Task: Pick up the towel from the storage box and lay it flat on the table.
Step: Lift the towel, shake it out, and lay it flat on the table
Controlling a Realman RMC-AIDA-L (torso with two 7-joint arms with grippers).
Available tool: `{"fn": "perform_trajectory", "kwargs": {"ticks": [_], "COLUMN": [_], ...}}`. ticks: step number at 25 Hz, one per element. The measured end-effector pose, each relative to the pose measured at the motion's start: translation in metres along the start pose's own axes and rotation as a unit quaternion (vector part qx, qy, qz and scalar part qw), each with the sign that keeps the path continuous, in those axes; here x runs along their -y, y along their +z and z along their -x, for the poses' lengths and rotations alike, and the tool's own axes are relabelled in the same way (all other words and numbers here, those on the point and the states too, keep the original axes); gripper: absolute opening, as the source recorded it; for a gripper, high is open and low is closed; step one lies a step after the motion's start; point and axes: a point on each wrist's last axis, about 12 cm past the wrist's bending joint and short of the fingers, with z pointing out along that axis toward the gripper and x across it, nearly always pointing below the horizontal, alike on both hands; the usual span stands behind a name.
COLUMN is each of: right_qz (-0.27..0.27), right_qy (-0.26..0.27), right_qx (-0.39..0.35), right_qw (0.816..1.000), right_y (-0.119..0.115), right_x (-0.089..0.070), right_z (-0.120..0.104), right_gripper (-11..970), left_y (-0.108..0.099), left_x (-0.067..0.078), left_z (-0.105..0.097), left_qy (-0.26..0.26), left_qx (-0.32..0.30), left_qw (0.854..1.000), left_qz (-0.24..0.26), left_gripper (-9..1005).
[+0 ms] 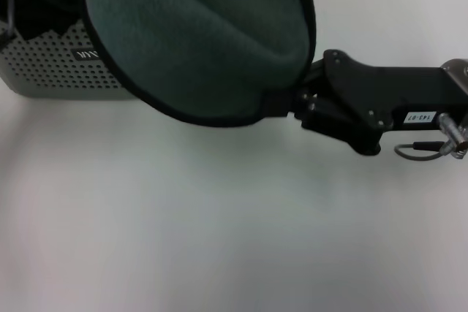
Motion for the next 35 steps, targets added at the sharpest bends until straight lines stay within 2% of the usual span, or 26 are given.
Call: {"fn": "perform_trajectory", "kwargs": {"ticks": [3, 5, 8, 11, 13, 16, 18, 20, 24, 31, 35], "right_qz": [-0.029, -0.049, -0.084, -0.121, -0.14, -0.148, -0.146, -0.152, -0.185, -0.222, -0.196], "right_qy": [-0.005, -0.008, -0.032, -0.093, -0.153, -0.248, -0.291, -0.304, -0.273, -0.22, -0.185], "right_qx": [0.014, 0.025, 0.031, 0.001, -0.02, -0.051, -0.067, -0.084, -0.121, -0.122, -0.143], "right_qw": [0.999, 0.998, 0.995, 0.988, 0.978, 0.956, 0.943, 0.937, 0.936, 0.942, 0.952], "right_y": [-0.011, -0.022, -0.045, -0.055, -0.051, -0.03, -0.015, -0.006, -0.008, -0.032, -0.037], "right_x": [-0.002, -0.006, -0.02, -0.039, -0.054, -0.074, -0.083, -0.085, -0.076, -0.055, -0.054], "right_z": [-0.001, 0.001, 0.017, 0.048, 0.076, 0.119, 0.138, 0.148, 0.142, 0.126, 0.109], "right_gripper": [56, 6, 4, 2, 2, 3, 3, 4, 5, 6, 7], "left_y": [-0.015, -0.031, -0.059, -0.071, -0.072, -0.067, -0.061, -0.057, -0.056, -0.074, -0.085], "left_x": [0.001, 0.007, 0.021, 0.03, 0.032, 0.032, 0.03, 0.029, 0.03, 0.038, 0.042], "left_z": [-0.001, -0.003, -0.006, -0.01, -0.012, -0.011, -0.009, -0.01, -0.019, -0.025, -0.031], "left_qy": [0.002, 0.009, 0.023, 0.024, 0.022, 0.02, 0.018, 0.012, -0.001, -0.01, -0.038], "left_qx": [0.013, 0.02, 0.032, 0.034, 0.034, 0.028, 0.023, 0.016, -0.005, 0.0, -0.02], "left_qw": [0.999, 0.998, 0.993, 0.99, 0.99, 0.992, 0.993, 0.994, 0.995, 0.99, 0.986], "left_qz": [0.032, 0.062, 0.113, 0.135, 0.137, 0.125, 0.112, 0.104, 0.102, 0.142, 0.16], "left_gripper": [65, 65, 66, 67, 68, 69, 70, 70, 72, 74, 75]}}
